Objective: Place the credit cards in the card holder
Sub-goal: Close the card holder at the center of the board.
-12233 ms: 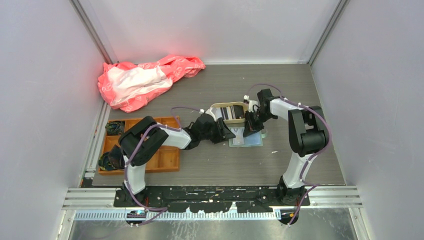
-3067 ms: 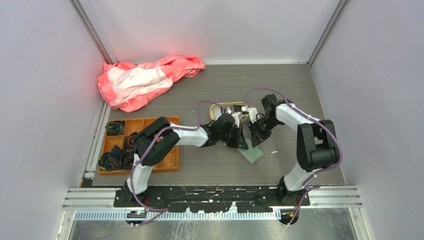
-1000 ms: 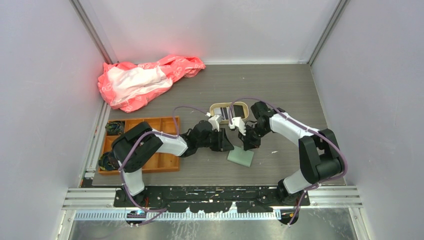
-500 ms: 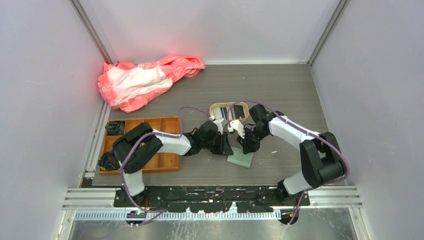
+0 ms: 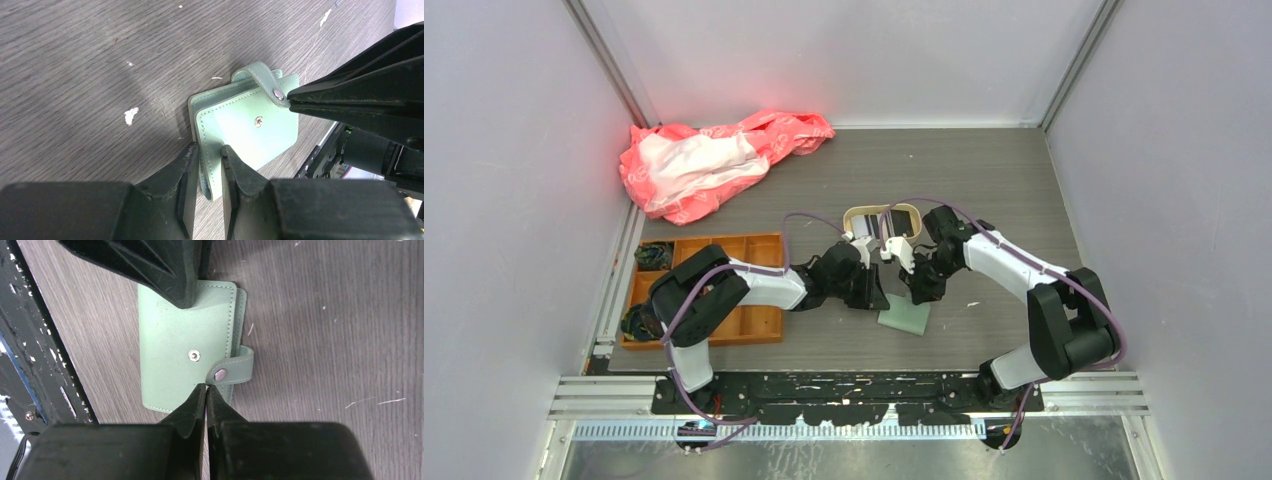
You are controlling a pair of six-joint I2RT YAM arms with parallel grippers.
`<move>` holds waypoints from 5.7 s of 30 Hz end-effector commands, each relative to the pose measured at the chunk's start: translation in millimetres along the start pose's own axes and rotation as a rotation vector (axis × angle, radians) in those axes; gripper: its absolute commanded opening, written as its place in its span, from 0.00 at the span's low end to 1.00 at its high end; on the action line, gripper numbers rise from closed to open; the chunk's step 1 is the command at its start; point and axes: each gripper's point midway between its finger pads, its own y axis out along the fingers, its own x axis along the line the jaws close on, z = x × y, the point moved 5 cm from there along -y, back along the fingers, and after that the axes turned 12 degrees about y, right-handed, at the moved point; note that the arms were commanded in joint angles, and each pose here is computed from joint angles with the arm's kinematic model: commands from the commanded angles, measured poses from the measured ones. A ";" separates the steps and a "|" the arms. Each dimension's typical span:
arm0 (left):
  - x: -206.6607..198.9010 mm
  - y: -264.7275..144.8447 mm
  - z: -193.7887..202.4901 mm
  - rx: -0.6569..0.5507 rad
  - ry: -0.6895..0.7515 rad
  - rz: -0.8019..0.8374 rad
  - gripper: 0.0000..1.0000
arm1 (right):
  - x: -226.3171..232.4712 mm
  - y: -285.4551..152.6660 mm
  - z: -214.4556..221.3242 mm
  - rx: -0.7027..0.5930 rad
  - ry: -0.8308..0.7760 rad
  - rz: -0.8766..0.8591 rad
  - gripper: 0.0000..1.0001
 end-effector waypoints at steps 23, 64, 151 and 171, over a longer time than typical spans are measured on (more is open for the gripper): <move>-13.5 -4.9 -16.6 -0.045 0.037 0.034 0.26 | -21.5 -8.8 -34.4 -0.062 0.013 0.089 0.36; -47.7 -41.1 -43.0 -0.122 0.033 0.072 0.32 | -9.5 -9.3 -30.6 -0.080 0.109 0.065 0.01; -26.5 2.3 -11.4 0.068 -0.147 0.193 0.06 | 7.3 -5.1 -18.6 -0.052 0.064 0.054 0.01; -29.9 0.0 -12.2 0.077 -0.145 0.207 0.03 | 33.1 -2.5 -1.4 0.015 -0.052 -0.042 0.01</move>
